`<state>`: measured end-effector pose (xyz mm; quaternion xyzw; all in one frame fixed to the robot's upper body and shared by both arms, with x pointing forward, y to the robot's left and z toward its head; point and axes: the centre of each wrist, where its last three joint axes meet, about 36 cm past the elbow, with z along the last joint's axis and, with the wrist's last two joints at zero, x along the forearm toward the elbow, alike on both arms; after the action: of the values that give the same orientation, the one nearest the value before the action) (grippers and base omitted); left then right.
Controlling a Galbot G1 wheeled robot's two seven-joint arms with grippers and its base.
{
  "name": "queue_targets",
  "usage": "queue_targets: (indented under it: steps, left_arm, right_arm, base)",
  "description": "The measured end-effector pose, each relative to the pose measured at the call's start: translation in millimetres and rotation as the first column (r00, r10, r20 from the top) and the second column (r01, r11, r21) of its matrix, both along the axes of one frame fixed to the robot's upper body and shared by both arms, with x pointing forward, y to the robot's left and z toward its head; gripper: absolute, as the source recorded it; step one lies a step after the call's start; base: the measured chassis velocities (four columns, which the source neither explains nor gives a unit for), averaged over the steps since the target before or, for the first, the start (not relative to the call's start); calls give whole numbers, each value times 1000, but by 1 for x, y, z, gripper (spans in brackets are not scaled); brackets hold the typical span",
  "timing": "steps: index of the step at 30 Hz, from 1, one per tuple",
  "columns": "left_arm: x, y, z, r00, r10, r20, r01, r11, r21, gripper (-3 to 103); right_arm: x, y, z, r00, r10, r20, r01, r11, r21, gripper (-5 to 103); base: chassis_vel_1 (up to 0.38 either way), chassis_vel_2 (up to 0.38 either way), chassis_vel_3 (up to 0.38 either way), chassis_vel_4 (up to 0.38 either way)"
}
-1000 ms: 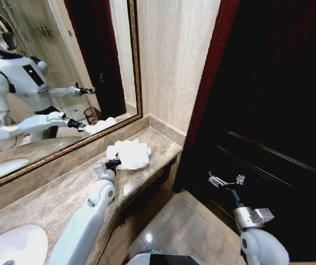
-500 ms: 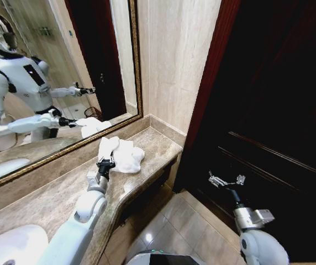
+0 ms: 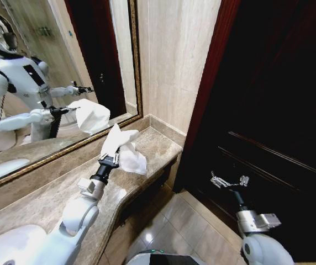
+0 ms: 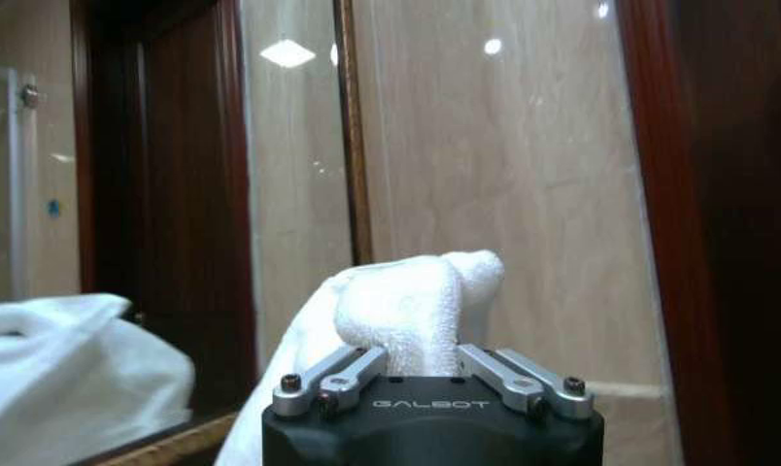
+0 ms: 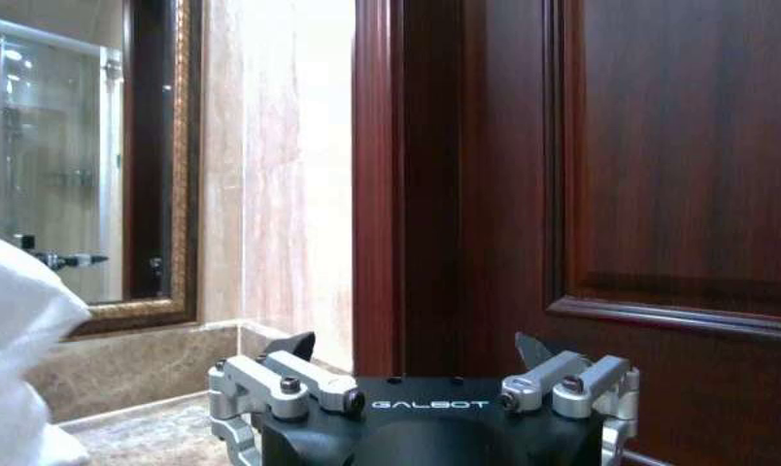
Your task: Discard the used towel into the hamper.
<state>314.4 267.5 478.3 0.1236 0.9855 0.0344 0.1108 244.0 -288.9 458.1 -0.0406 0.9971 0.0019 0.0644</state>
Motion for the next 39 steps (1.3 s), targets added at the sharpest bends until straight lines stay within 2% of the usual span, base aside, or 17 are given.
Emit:
queue_targets:
  steps: [1,3,5,10,14,19,26,35,39]
  left_arm:
    - [-6,-4,-4,1000,-25,3,25,999,-27,7]
    - [-9,-6,-8,999,-49,12,49,998,-42,7]
    - [-14,-9,-14,996,-82,28,84,995,-52,7]
    - [-23,-14,-19,994,-107,20,108,993,-54,7]
    - [-33,-20,-20,998,-70,-5,70,997,-27,7]
    - [-35,-23,-21,999,-22,-24,22,999,-23,7]
    - [-35,-27,-18,999,-6,-31,6,1000,-20,7]
    - [-47,-24,-21,998,1,-66,-1,1000,-2,7]
    - [-49,-21,-20,998,9,-55,-9,1000,6,7]
  right_arm:
    - [-3,-1,2,1000,8,-5,-8,1000,9,100]
    - [-5,-1,4,1000,14,-7,-14,1000,17,100]
    - [-7,-2,7,1000,24,-6,-24,999,25,100]
    - [-11,-1,14,999,42,3,-42,998,37,100]
    - [-14,0,17,999,47,5,-47,998,41,100]
    - [-15,-3,17,999,42,-8,-42,999,16,100]
    - [-15,-2,18,999,46,-14,-46,999,14,100]
    - [-15,6,27,999,39,-31,-38,998,45,100]
    - [-14,8,31,999,34,-28,-32,998,55,100]
  base:
    - [0,0,0,0]
    - [0,0,0,0]
    - [0,0,0,0]
    - [0,0,0,0]
    - [0,0,0,0]
    - [0,0,0,0]
    - [0,0,0,0]
    - [0,0,0,0]
    - [0,0,0,0]
